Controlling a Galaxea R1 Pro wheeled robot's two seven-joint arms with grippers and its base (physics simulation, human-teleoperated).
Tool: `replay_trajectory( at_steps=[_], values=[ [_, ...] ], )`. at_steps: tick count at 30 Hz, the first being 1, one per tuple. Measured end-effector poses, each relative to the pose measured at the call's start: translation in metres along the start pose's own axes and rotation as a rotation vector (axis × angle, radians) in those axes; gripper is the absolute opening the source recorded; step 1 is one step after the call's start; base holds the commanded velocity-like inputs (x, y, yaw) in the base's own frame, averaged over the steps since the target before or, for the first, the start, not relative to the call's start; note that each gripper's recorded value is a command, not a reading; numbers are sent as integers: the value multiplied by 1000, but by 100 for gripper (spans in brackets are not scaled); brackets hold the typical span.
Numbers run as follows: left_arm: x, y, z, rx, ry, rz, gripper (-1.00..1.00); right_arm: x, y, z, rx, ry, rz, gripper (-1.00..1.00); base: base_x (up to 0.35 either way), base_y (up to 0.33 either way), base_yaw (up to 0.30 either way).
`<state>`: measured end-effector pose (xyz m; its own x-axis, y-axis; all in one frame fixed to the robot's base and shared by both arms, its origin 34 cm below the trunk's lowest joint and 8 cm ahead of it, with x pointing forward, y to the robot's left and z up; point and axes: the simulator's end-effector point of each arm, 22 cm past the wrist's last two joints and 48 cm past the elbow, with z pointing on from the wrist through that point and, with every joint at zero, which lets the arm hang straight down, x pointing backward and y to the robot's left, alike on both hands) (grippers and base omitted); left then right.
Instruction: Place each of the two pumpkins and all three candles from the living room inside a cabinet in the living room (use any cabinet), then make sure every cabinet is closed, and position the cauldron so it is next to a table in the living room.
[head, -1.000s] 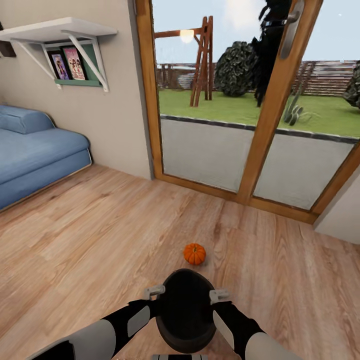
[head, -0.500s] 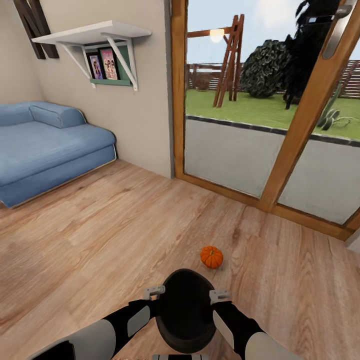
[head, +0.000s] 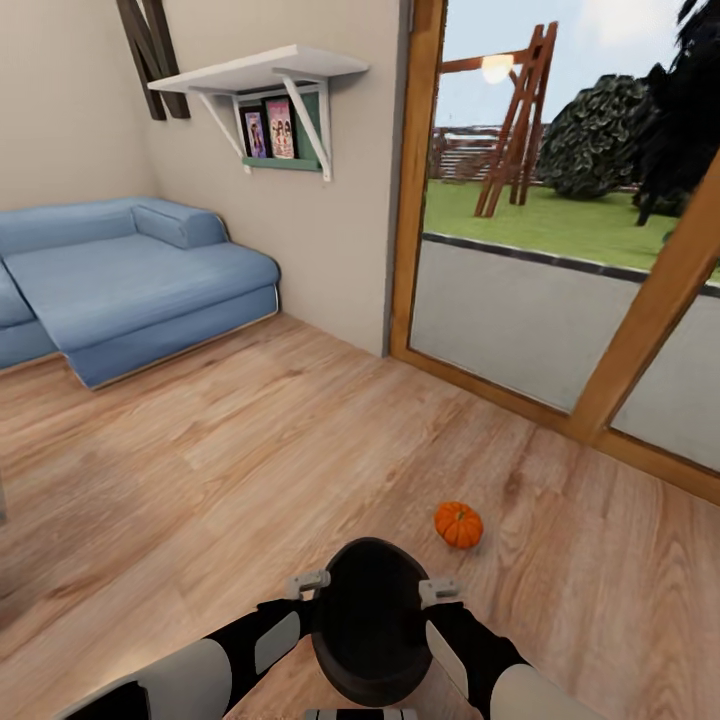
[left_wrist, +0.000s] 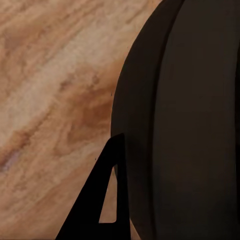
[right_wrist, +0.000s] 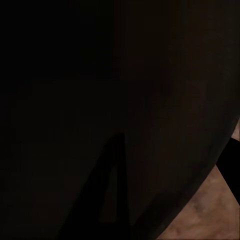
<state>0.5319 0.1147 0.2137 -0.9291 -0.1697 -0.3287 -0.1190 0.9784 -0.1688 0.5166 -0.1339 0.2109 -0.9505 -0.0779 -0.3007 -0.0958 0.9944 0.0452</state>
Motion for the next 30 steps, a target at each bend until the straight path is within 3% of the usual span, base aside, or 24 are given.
replay_trajectory(
  at_steps=[30],
  values=[
    [0, 1, 0, 0, 1, -7, -100, -1, 1, 0, 1, 3, -5, -100, 0, 0, 249]
  ],
)
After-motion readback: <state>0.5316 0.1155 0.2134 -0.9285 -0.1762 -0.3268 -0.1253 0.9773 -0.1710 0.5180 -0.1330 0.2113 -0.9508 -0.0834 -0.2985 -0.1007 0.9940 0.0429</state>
